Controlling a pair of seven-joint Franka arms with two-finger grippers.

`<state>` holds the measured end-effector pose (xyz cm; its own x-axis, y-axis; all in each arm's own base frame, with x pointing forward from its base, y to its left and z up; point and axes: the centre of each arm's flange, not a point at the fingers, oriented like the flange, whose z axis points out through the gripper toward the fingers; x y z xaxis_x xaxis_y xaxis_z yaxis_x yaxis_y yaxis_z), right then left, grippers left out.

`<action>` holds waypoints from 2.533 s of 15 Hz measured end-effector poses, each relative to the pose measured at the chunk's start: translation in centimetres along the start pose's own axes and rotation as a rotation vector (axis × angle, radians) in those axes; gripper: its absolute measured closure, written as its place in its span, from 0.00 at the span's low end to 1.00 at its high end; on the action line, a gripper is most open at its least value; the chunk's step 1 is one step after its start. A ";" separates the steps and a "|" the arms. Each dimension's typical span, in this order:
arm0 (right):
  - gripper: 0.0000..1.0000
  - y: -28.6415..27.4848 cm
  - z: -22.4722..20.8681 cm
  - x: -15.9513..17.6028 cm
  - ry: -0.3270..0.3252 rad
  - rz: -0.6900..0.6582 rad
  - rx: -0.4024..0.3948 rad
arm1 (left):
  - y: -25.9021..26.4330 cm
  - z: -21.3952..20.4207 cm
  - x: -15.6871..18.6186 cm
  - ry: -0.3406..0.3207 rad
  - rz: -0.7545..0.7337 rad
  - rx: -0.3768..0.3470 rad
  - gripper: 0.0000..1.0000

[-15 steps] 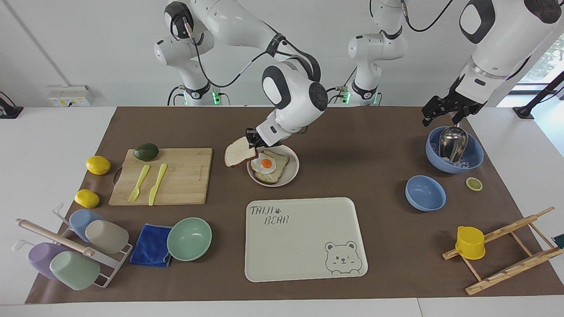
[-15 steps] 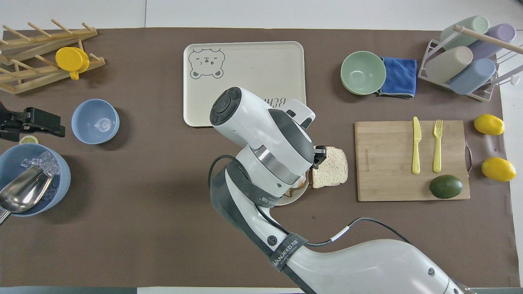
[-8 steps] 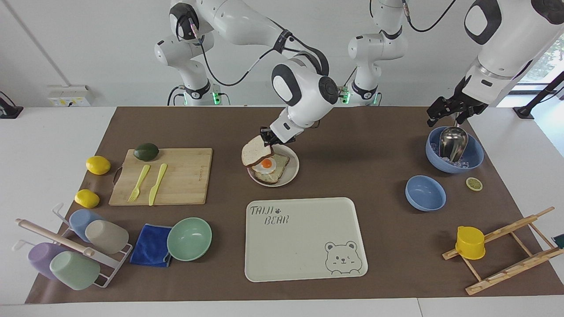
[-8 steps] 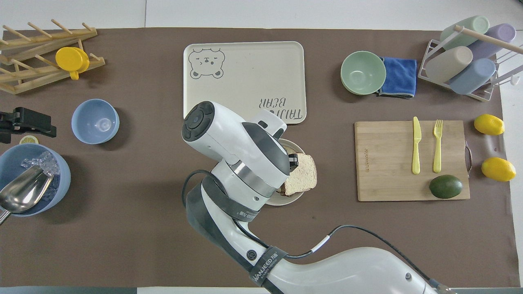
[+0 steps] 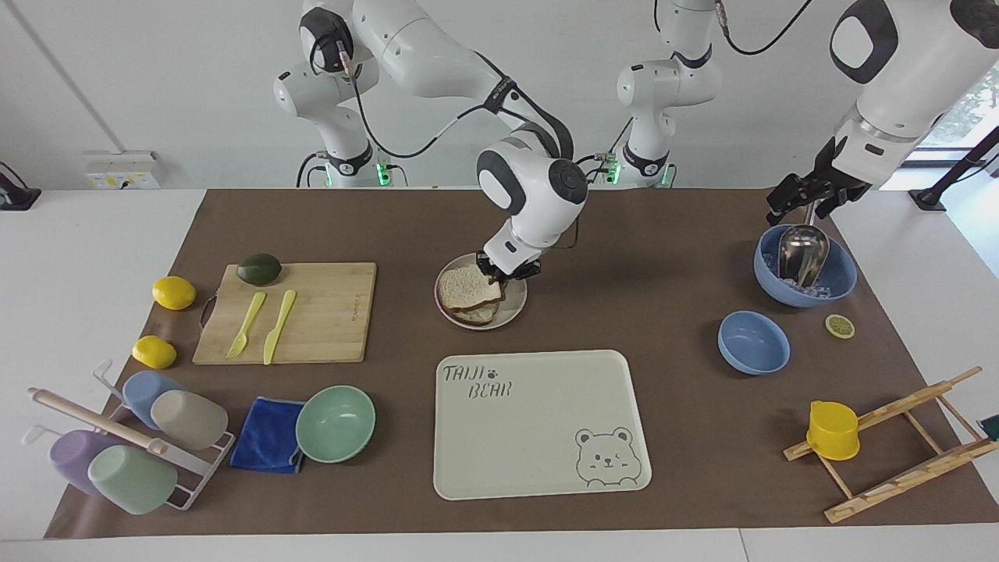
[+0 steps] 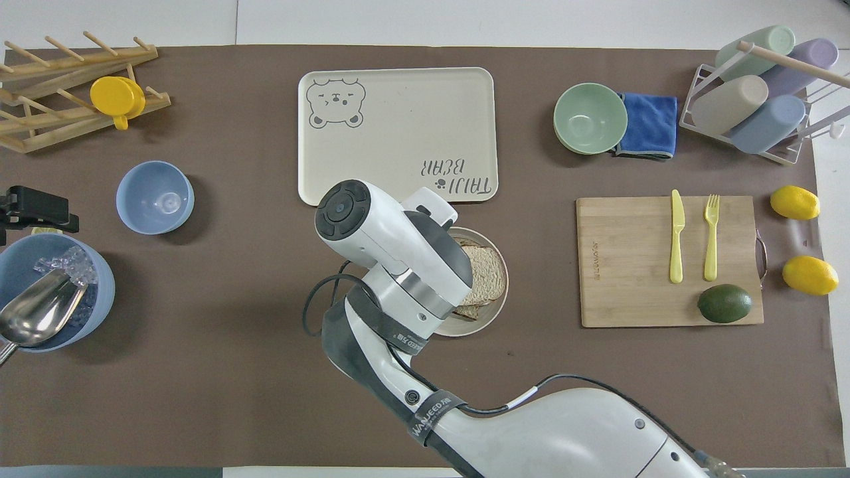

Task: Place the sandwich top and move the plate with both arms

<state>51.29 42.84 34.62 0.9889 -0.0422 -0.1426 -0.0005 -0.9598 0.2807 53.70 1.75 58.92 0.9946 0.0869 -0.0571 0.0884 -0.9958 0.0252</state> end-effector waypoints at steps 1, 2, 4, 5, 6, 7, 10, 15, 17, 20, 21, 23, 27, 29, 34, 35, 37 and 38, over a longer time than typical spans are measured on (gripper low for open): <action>0.61 0.0 0.0 0.0 0.000 0.004 0.009 | 0.1 0.1 0.1 0.009 0.001 0.000 0.00; 0.51 0.0 -0.1 0.0 0.000 0.007 0.014 | 0.2 0.3 0.1 0.016 0.004 0.000 0.00; 0.43 0.1 -0.3 -0.1 0.000 0.009 0.021 | 0.6 0.9 0.1 0.027 0.011 0.000 0.00; 0.38 0.1 -0.7 -0.1 0.002 0.010 0.027 | 0.9 1.2 0.0 0.032 0.015 -0.003 0.00; 0.34 0.1 -1.3 -0.1 0.009 0.012 0.035 | 1.2 1.5 0.0 0.038 0.019 -0.010 0.00; 0.34 0.5 -2.1 0.0 0.018 0.019 0.044 | 1.6 1.8 -0.1 0.042 0.024 -0.019 0.00; 0.13 5.6 -5.5 2.7 0.049 0.058 0.088 | 3.6 3.0 0.1 0.059 0.050 -0.049 0.00; 0.00 25.8 -9.1 8.9 0.039 0.111 0.144 | 10.8 7.3 -0.6 0.095 0.055 -0.093 0.00; 0.00 33.3 -9.8 9.3 0.019 0.134 0.155 | 13.4 8.9 -0.9 0.103 0.051 -0.138 0.00; 0.00 41.2 -10.9 7.6 -0.025 0.073 0.155 | 17.4 11.4 -0.9 0.104 0.062 -0.199 0.00; 0.00 43.0 -11.4 6.7 -0.039 0.047 0.154 | 18.8 12.5 -0.9 0.105 0.067 -0.215 0.00; 0.00 45.9 -12.1 4.7 -0.050 0.007 0.162 | 21.6 15.1 -1.3 0.107 0.076 -0.252 0.00; 0.00 49.9 -11.8 1.8 -0.055 -0.002 0.216 | 26.5 20.0 -3.0 0.115 0.117 -0.275 0.00; 0.00 49.9 -11.6 1.4 -0.062 -0.004 0.218 | 28.3 22.7 -3.3 0.120 0.134 -0.269 0.00; 0.00 51.0 -9.9 1.3 -0.076 -0.033 0.225 | 32.0 27.9 -5.0 0.076 0.156 -0.272 0.00; 0.00 51.7 -9.9 1.5 -0.059 -0.030 0.227 | 32.7 28.6 -5.6 0.067 0.164 -0.271 0.00; 0.00 53.3 -9.8 1.5 -0.047 -0.028 0.232 | 33.6 29.9 -7.1 0.045 0.175 -0.269 0.00; 0.00 54.3 -9.5 1.4 -0.046 -0.029 0.244 | 33.8 30.3 -7.6 0.036 0.176 -0.268 0.00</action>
<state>54.11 -6.68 58.70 0.9813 -0.0209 -0.1915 -0.0135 -0.9991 0.0396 47.43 -33.45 29.93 0.9968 -0.0802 0.0071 -0.0787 -0.9527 0.2934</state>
